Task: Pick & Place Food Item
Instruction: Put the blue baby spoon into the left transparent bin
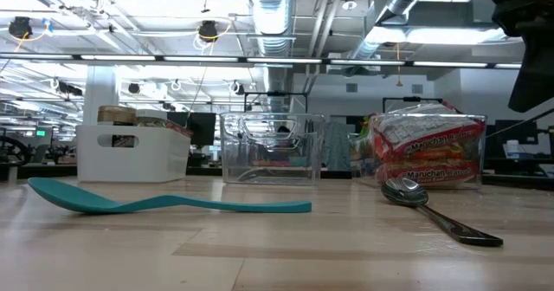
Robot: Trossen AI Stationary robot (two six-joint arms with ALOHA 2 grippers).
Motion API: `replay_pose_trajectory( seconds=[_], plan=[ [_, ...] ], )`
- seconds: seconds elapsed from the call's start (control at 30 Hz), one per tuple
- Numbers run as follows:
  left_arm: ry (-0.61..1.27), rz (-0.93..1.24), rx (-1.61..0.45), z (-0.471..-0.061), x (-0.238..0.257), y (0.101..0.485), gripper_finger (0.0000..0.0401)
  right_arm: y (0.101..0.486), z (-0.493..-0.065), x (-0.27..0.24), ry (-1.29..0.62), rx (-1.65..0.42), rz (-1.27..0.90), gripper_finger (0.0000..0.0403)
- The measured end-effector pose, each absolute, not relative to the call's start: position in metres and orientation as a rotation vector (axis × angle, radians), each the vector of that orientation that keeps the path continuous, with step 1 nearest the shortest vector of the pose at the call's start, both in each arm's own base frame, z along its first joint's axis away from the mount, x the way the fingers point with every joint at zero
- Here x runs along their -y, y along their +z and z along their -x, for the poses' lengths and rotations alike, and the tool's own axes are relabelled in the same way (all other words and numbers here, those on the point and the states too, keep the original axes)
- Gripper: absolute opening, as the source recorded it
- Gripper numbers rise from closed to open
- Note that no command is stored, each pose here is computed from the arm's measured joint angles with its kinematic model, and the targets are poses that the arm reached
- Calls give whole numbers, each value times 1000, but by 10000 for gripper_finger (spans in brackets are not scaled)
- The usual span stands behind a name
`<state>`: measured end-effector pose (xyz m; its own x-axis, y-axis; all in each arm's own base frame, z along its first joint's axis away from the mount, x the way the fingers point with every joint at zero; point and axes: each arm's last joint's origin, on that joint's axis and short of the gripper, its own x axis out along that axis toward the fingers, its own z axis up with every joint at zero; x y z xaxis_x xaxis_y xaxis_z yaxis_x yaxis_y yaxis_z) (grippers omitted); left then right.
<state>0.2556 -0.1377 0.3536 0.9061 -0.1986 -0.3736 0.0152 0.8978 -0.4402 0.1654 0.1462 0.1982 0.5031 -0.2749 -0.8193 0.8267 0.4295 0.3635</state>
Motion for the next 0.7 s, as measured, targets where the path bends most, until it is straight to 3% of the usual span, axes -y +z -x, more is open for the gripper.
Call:
replay_pose_trajectory(
  seconds=[0.33, 0.7],
  plan=[
    [-16, 209, -661, -278, 152, 298, 163, 198, -166, -146, -780, -750, -870, 0],
    [-25, 174, -963, -309, 164, 222, 163, 198, -168, -142, -801, -739, -874, 0]
  ],
)
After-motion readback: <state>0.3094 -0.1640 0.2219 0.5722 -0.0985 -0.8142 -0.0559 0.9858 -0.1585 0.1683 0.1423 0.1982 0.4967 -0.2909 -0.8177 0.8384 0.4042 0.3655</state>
